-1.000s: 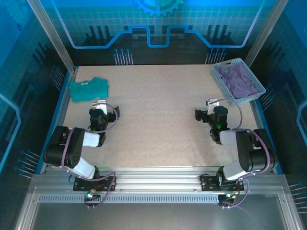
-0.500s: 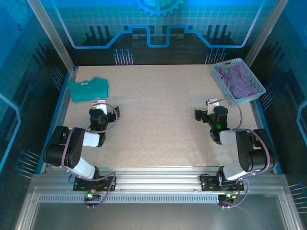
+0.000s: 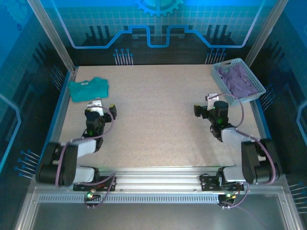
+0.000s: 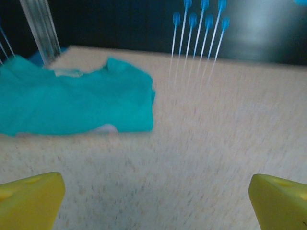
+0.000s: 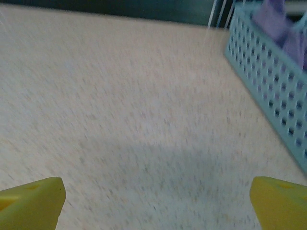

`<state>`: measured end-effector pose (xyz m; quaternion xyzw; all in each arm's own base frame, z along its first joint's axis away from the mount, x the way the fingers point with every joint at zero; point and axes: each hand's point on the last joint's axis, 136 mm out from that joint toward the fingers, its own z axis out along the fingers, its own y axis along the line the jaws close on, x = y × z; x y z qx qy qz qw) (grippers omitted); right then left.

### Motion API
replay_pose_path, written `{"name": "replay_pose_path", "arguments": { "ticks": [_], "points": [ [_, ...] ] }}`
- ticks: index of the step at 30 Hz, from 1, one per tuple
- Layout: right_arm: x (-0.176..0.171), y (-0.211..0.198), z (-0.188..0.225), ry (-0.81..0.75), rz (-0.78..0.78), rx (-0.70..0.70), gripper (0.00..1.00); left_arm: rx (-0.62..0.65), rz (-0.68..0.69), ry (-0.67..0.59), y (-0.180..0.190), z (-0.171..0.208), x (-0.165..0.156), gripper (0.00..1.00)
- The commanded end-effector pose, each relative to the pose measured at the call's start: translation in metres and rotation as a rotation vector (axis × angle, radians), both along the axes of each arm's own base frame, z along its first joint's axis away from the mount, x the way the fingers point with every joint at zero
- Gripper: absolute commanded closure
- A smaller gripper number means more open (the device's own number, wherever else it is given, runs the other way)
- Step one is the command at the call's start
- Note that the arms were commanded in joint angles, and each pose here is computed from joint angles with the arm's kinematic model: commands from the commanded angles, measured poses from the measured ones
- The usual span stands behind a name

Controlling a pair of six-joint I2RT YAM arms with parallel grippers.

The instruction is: Fold the inside-out t-shirt

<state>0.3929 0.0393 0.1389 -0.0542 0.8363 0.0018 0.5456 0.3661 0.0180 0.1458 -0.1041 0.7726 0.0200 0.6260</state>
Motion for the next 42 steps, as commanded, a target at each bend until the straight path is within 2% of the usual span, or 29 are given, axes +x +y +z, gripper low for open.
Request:
{"name": "replay_pose_path", "arguments": {
  "ticks": [1, 3, 5, 7, 9, 11, 16, 20, 26, 33, 36, 39, 42],
  "points": [
    [-0.005, 0.011, 0.033, 0.021, -0.007, 0.082, 0.01, -0.213, 0.104, -0.058, 0.012, 0.041, -0.011, 0.01],
    [-0.007, 0.001, 0.050, 0.038, -0.075, 0.080, 0.00, -0.310, 0.012, 0.000, -0.008, 0.053, -0.008, 0.01],
    [-0.005, -0.023, 0.065, 0.053, -0.192, 0.077, 0.00, -0.369, -0.155, 0.079, -0.041, 0.063, 0.000, 0.02],
    [-0.001, -0.054, 0.070, 0.082, -0.304, 0.132, 0.00, -0.428, -0.259, 0.144, -0.067, 0.069, 0.008, 0.02],
    [0.009, -0.093, 0.069, 0.121, -0.413, 0.205, 0.00, -0.452, -0.352, 0.181, -0.094, 0.073, 0.015, 0.03],
    [0.021, -0.126, 0.056, 0.186, -0.513, 0.222, 0.00, -0.440, -0.418, 0.199, -0.119, 0.075, 0.019, 0.02],
    [0.060, -0.165, 0.018, 0.342, -0.607, 0.305, 0.04, -0.426, -0.503, 0.225, -0.158, 0.077, 0.025, 0.01],
    [0.091, -0.179, -0.003, 0.414, -0.639, 0.336, 0.10, -0.417, -0.533, 0.244, -0.172, 0.076, 0.025, 0.01],
    [0.113, -0.209, -0.034, 0.528, -0.720, 0.308, 0.15, -0.406, -0.542, 0.256, -0.176, 0.072, 0.018, 0.01],
    [0.128, -0.221, -0.073, 0.660, -0.726, 0.265, 0.16, -0.375, -0.521, 0.254, -0.169, 0.071, 0.011, 0.01],
    [0.136, -0.220, -0.091, 0.712, -0.707, 0.275, 0.26, -0.373, -0.520, 0.249, -0.168, 0.073, 0.011, 0.01],
    [0.150, -0.217, -0.080, 0.681, -0.677, 0.263, 0.49, -0.372, -0.518, 0.253, -0.168, 0.071, 0.012, 0.01],
    [0.160, -0.212, -0.038, 0.598, -0.643, 0.280, 0.79, -0.374, -0.518, 0.262, -0.169, 0.069, 0.011, 0.01]
  ]
}}
